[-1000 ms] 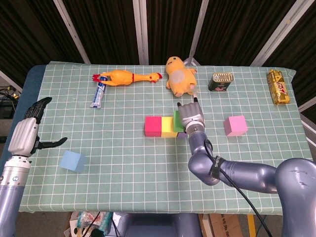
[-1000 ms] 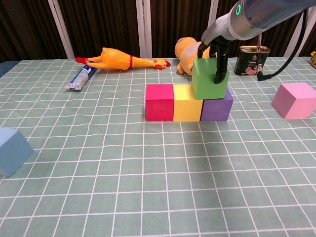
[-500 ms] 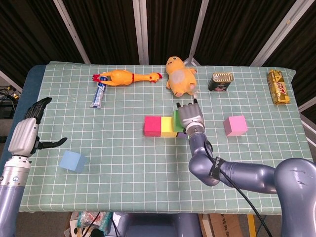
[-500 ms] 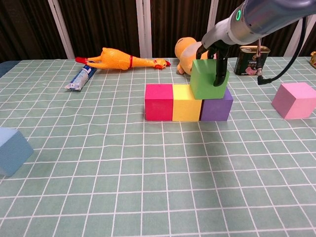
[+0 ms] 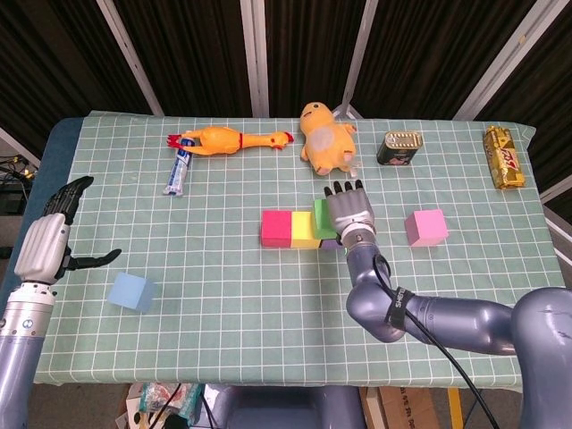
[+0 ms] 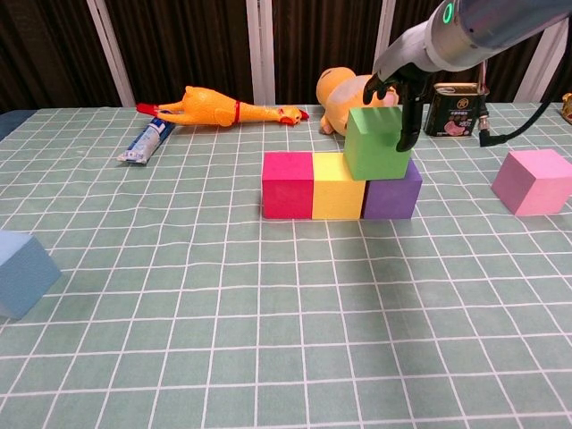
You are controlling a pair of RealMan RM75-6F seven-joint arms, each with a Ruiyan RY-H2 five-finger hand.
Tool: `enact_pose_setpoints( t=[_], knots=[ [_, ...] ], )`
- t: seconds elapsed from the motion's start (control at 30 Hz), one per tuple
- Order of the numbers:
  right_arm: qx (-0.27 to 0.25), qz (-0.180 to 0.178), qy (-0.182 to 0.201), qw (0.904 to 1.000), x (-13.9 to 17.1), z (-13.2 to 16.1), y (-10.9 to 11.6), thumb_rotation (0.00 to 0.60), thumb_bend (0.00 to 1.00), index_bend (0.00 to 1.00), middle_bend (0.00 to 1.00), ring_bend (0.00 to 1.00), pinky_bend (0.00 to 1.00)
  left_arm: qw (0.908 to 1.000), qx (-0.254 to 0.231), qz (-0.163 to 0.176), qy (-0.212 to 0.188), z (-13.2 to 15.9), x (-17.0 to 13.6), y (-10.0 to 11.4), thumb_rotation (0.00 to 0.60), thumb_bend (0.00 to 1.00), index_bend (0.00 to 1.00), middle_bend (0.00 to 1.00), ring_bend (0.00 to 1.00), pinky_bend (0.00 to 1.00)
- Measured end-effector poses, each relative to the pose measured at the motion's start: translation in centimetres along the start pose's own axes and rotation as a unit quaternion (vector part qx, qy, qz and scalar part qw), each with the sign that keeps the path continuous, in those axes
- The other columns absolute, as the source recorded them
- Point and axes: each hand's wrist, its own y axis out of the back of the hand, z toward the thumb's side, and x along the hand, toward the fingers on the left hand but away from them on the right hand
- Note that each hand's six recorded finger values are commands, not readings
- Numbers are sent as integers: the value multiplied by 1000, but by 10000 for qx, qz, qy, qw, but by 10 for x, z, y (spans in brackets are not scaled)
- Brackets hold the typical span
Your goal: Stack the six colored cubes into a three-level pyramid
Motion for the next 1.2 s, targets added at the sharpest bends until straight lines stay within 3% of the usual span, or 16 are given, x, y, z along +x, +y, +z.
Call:
enact_pose_setpoints(
  t=[0.23,0.43,0.87,1.2],
  knots=[
    [11,-452,-129,9989,15,-34,8,600,309,0,0,0,0,10000,8,-19,-38,2,-2,0,600,68,0,36,3,52],
    [-499,-965,-211,9939,32,-77,-1,600,308,0,0,0,0,9999,71,-48,-71,3,-4,-3,600,68,0,36,3,52],
    [-1782,-2054,-466,9612,93,-185,-74,600,308,0,0,0,0,9990,376,-199,-117,2,-10,-23,600,68,0,35,3,52],
    [-2166,-2309,-803,9452,129,-239,-132,600,308,0,0,0,0,9936,939,-619,83,-24,-22,-48,600,63,0,33,3,52]
  ],
)
